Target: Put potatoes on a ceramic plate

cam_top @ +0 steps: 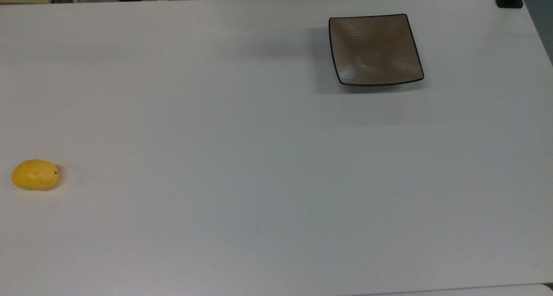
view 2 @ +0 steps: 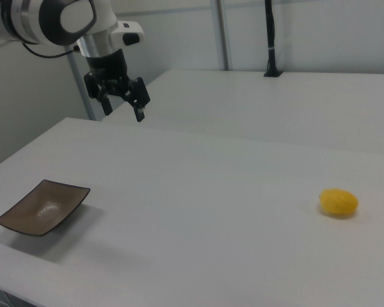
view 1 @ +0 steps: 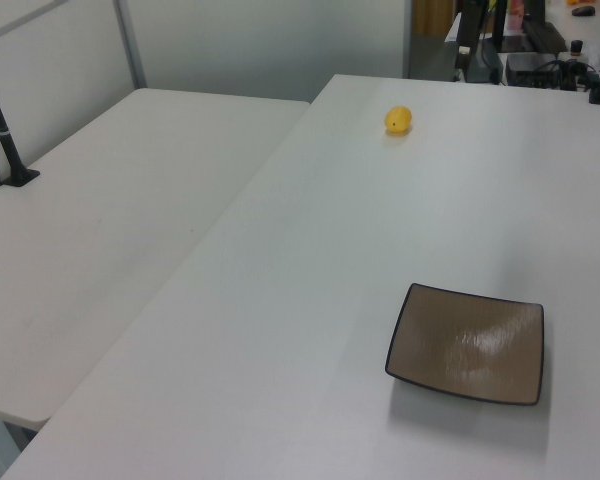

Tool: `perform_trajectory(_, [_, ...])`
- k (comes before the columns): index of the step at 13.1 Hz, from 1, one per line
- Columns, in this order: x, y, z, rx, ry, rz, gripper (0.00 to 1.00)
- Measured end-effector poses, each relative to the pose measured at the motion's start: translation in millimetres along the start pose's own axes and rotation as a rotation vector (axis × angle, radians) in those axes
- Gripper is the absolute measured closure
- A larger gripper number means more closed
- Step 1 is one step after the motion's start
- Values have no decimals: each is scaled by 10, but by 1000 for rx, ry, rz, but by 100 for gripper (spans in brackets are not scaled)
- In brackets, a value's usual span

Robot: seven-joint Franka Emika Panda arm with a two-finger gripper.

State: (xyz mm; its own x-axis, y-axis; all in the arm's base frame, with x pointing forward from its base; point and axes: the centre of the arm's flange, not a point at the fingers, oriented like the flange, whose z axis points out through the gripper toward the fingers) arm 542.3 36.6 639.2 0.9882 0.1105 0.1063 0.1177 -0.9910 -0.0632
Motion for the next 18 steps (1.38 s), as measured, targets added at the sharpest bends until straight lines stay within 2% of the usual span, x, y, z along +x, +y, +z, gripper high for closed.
perform_trajectory(3, [-4,109,-8,1,3,22,0])
perform_trajectory(5, [5,257,-56,-3,23,89,0])
perform_trajectory(8, [100,436,-79,-6,81,283,0])
perform_trajectory(10, [276,728,-5,-12,149,465,0])
perform_trajectory(15, [692,1379,163,-42,246,775,0])
perform_trajectory(18, [952,1850,427,-64,311,931,0])
